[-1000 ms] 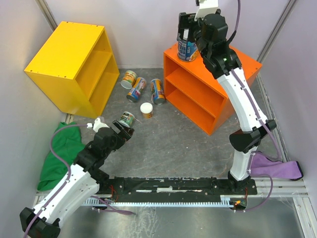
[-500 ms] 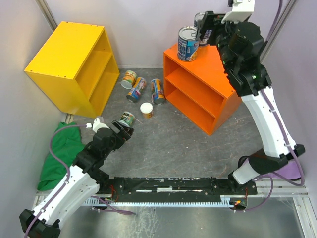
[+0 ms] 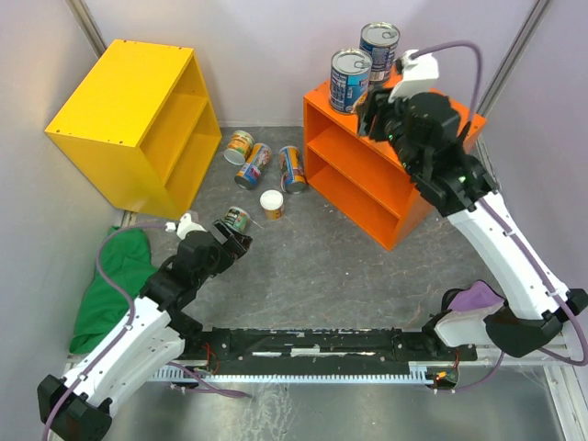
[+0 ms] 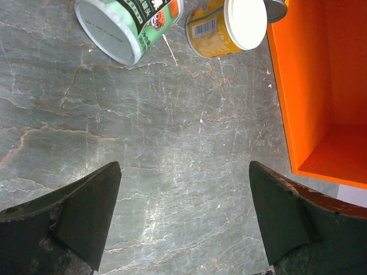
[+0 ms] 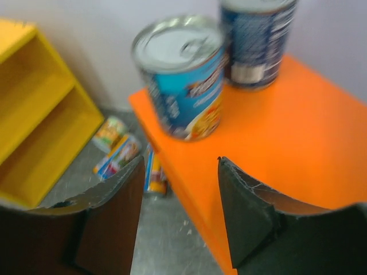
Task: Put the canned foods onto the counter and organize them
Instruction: Move the canned food to the center of the board.
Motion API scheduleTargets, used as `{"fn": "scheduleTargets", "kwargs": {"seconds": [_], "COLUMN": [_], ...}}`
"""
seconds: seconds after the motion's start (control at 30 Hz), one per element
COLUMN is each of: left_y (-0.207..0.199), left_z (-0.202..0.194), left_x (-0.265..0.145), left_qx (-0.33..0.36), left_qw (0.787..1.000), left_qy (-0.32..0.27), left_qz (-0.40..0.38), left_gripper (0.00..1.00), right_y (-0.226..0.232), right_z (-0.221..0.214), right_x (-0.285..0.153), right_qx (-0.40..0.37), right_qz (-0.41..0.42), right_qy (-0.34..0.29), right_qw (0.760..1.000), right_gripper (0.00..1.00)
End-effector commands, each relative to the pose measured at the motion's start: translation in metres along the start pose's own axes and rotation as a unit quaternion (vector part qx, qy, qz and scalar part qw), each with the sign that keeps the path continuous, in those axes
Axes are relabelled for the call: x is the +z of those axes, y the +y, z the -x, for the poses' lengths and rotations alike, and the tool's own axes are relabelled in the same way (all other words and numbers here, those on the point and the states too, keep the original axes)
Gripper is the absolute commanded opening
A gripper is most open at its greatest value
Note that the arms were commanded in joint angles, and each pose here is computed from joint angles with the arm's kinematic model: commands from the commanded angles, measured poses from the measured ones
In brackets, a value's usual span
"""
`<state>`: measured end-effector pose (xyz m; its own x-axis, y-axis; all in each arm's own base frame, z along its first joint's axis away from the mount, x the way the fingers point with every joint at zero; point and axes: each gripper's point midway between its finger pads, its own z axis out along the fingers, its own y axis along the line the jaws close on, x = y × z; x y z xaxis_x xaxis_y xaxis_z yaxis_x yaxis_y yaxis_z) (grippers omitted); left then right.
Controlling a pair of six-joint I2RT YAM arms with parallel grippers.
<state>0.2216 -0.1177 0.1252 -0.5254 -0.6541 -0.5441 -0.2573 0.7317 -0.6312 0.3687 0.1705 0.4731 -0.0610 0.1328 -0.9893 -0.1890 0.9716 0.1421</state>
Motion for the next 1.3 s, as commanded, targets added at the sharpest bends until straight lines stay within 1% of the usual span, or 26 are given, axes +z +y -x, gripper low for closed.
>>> {"fn": "scheduleTargets", "kwargs": {"seconds": [0.0,0.27,0.47,0.63,0.67,0.7,0.9,0.97,1.13,1.27], "left_y": [-0.034,-0.038,-0.036,-0.032,-0.031,-0.03,-0.023,-0.022,-0.015,-0.011], "left_z": [0.024,0.025,0.024,0.024,0.025,0.025,0.024,0.023,0.023,0.022], "left_x": [-0.004,-0.001,-0.004,-0.009,-0.011,-0.012,-0.018,-0.019,-0.024,-0.027], "left_qx": [0.023,0.023,0.012,0.012,0.013,0.013,0.013,0.012,0.017,0.015], "left_qw": [0.998,0.998,0.998,0.998,0.998,0.998,0.998,0.998,0.998,0.998], "left_qy": [-0.029,-0.028,-0.029,-0.031,-0.033,-0.035,-0.037,-0.036,-0.039,-0.041], "left_qz": [-0.045,-0.048,-0.052,-0.049,-0.049,-0.048,-0.045,-0.045,-0.039,-0.037], "left_gripper": [0.99,0.99,0.99,0.99,0.99,0.99,0.99,0.99,0.99,0.99], "right_y": [0.031,0.089,0.123,0.141,0.143,0.149,0.165,0.166,0.167,0.154], "right_z": [-0.028,-0.097,-0.144,-0.182,-0.184,-0.197,-0.228,-0.246,-0.268,-0.28], "right_x": [-0.022,-0.044,-0.039,-0.018,-0.016,-0.009,0.023,0.038,0.068,0.089], "right_qx": [-0.01,-0.04,-0.054,-0.081,-0.087,-0.098,-0.133,-0.149,-0.162,-0.173], "right_qz": [0.037,0.083,0.092,0.076,0.075,0.072,0.051,0.036,0.018,-0.014], "right_qy": [0.033,0.105,0.159,0.212,0.219,0.234,0.27,0.288,0.303,0.304], "right_qw": [0.999,0.99,0.981,0.971,0.969,0.965,0.952,0.945,0.939,0.937], "right_gripper": [0.63,0.72,0.76,0.81,0.81,0.82,0.84,0.84,0.84,0.84]}}
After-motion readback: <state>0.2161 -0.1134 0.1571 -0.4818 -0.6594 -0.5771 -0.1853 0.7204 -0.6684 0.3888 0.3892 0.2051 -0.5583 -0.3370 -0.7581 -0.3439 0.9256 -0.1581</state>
